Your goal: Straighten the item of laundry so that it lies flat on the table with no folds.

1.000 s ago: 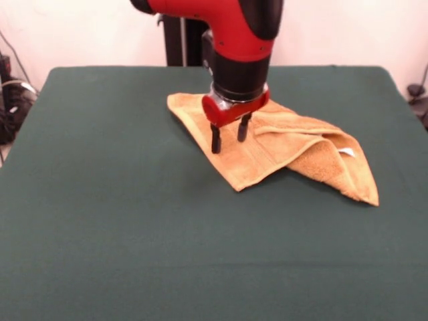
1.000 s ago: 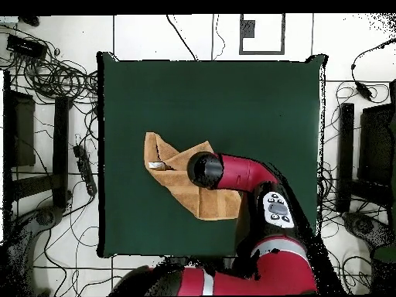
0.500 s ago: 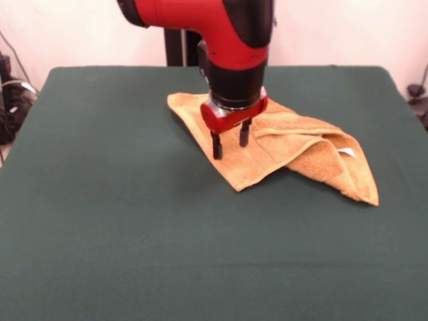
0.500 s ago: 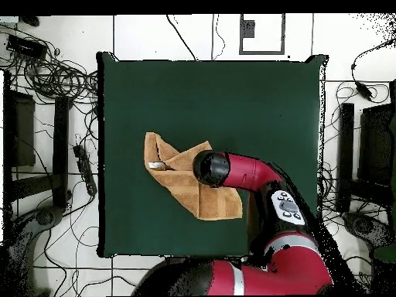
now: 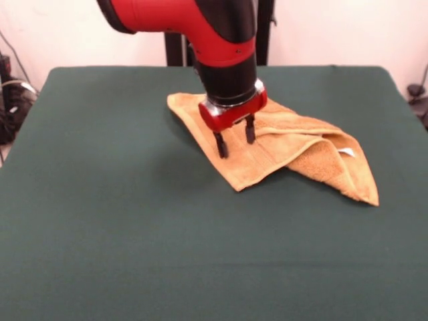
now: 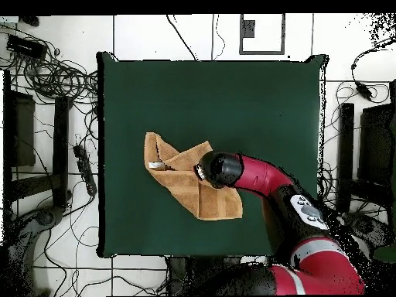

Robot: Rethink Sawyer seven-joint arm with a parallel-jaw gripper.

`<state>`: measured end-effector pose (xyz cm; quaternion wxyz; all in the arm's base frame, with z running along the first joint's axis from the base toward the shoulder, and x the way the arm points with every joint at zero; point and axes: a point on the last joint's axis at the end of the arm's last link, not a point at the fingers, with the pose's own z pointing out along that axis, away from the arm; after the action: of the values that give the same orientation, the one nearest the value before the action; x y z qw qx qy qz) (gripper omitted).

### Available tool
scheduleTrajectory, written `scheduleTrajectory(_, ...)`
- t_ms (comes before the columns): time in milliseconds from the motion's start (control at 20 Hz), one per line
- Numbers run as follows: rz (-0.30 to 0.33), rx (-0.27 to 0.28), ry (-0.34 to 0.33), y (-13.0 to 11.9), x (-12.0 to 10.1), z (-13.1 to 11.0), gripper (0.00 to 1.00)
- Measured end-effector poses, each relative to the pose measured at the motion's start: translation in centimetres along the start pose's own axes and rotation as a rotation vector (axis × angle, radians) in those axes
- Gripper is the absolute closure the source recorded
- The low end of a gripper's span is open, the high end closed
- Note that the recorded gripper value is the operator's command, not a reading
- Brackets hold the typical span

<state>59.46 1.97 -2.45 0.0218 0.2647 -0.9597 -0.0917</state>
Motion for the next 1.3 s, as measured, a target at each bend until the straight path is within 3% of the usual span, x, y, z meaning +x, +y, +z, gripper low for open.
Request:
scheduleTrajectory(650, -0.030, -0.046, -0.046, 1.9, -2.0, -2.5, 0.00)
scheduleTrajectory(1300, -0.062, -0.104, 0.014, 3.9, -0.4, 0.9, 0.00)
